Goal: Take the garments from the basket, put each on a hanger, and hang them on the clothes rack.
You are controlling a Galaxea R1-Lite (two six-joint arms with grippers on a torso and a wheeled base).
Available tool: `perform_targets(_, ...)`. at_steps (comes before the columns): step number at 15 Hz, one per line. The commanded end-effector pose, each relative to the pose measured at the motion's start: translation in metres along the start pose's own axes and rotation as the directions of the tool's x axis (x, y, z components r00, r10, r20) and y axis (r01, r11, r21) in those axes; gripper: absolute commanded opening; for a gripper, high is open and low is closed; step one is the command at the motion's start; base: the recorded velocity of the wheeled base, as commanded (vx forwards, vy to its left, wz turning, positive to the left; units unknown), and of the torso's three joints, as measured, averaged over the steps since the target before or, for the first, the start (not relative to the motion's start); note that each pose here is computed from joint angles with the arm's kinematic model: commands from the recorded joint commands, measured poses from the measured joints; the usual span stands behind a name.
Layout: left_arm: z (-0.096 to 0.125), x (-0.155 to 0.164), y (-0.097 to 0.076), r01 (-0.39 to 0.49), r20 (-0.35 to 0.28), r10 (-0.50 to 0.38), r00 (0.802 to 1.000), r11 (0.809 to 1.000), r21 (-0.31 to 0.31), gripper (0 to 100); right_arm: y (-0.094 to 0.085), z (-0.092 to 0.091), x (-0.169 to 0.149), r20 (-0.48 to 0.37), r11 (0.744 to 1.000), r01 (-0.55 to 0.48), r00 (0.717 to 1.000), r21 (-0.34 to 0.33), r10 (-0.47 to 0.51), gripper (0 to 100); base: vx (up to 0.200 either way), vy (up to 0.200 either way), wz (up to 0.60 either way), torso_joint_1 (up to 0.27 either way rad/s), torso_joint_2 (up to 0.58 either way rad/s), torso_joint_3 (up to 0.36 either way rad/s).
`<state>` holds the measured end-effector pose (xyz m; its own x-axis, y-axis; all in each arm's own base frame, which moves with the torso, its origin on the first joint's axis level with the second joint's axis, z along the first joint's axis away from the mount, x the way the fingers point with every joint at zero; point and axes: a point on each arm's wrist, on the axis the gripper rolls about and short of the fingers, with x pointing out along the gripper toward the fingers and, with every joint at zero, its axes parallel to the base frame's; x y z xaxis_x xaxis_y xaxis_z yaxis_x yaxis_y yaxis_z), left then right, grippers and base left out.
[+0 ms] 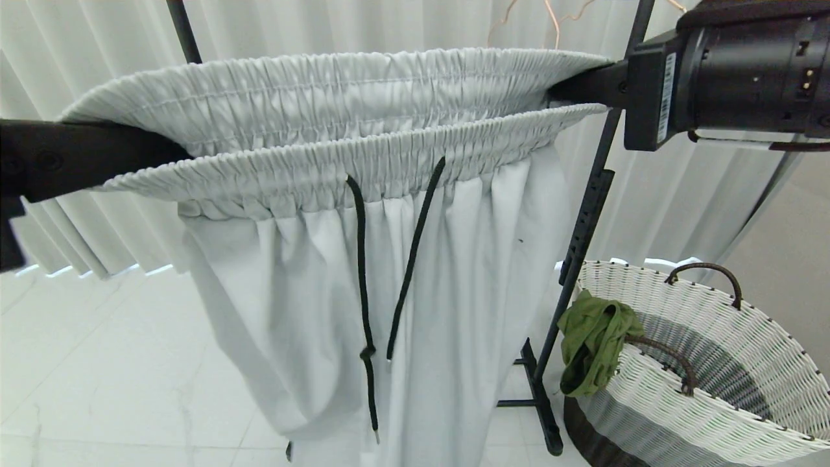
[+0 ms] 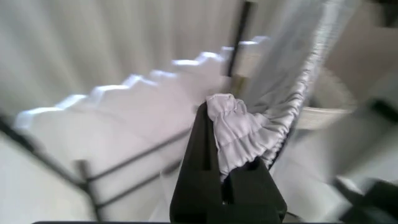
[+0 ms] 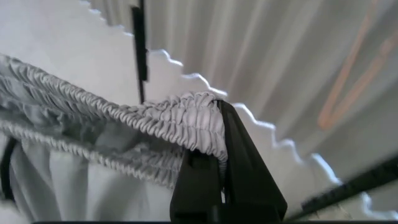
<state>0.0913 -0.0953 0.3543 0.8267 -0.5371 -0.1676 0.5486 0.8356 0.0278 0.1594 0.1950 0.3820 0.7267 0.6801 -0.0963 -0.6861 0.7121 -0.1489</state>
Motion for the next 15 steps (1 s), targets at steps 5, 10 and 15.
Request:
perform_targets(5,0.020,0.049,-0.024,-0.130,0.020,0.129,0.991,0.990,0.054,0,-0.012,0.008,-0.058,0.054,0.996,0.083,0.995,0.012,-0.083,0,0.000,0.000,0.00,0.000,0.00,0.000)
perform_targets(10,0.055,0.061,-0.031,-0.152,0.069,0.150,0.986,0.988,0.030,0,-0.020,0.024,-0.072,0.113,0.993,0.116,0.987,-0.003,-0.115,0,0.000,0.000,0.00,0.000,0.00,0.000)
perform_targets(15,0.055,0.066,-0.034,-0.152,0.071,0.145,0.987,0.984,0.096,0,-0.030,0.030,-0.126,-0.002,0.994,0.101,0.995,-0.034,-0.101,0,0.000,0.000,0.00,0.000,0.00,0.000)
